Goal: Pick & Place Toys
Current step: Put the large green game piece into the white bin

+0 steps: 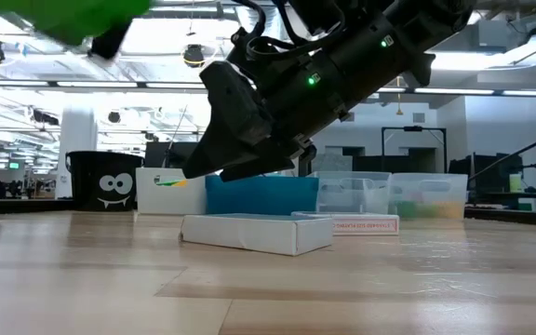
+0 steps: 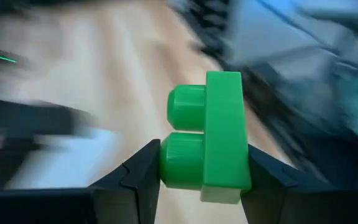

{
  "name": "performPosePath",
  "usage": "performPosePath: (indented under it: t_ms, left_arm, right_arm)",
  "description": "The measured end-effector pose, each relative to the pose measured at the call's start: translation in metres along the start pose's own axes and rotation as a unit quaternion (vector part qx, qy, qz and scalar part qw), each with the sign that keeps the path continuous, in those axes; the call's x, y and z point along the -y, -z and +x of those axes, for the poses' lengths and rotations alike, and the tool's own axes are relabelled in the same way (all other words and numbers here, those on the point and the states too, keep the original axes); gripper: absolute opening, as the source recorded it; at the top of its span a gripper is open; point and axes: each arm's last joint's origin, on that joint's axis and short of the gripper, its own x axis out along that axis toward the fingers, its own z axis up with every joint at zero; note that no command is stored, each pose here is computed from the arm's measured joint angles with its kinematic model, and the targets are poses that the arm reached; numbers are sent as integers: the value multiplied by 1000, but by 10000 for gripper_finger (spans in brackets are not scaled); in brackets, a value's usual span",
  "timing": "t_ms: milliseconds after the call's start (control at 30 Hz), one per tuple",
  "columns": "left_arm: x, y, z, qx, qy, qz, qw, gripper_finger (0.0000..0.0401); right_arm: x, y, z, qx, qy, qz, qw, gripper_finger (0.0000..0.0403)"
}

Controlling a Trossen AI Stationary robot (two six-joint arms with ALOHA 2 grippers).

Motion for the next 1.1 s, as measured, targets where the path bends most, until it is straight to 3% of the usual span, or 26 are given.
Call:
performPosePath:
  t_ms: [100,233,400,533,700,900,1033,1100]
  left_arm:
    - [-15,-28,-34,55,-107,-15,993,160]
    - [-35,-58,-81,123,-214,3,969,160]
    - [-57,-79,-131,161,-315,32,935,160]
    - [-75,-86,-155,166,-365,41,915,160]
    - [-104,-86,-165,130,-461,40,877,160]
    - [-153,-75,-155,47,-566,24,823,160]
    - [-191,-62,-145,-12,-620,0,785,168]
    - [-210,-53,-139,-41,-630,-11,776,171]
  right_arm:
    - [4,-1,2,-1,5,-2,1000,299]
    - [10,-4,6,-1,12,2,1000,299]
    - [19,-7,11,-1,23,9,1000,299]
    - [25,-9,14,-1,29,9,1000,299]
    - [30,-11,17,1,32,7,999,299]
    - [32,-14,19,-1,3,15,1000,299]
    - [27,-16,18,6,-32,19,999,299]
    - [24,-17,17,12,-43,9,999,299]
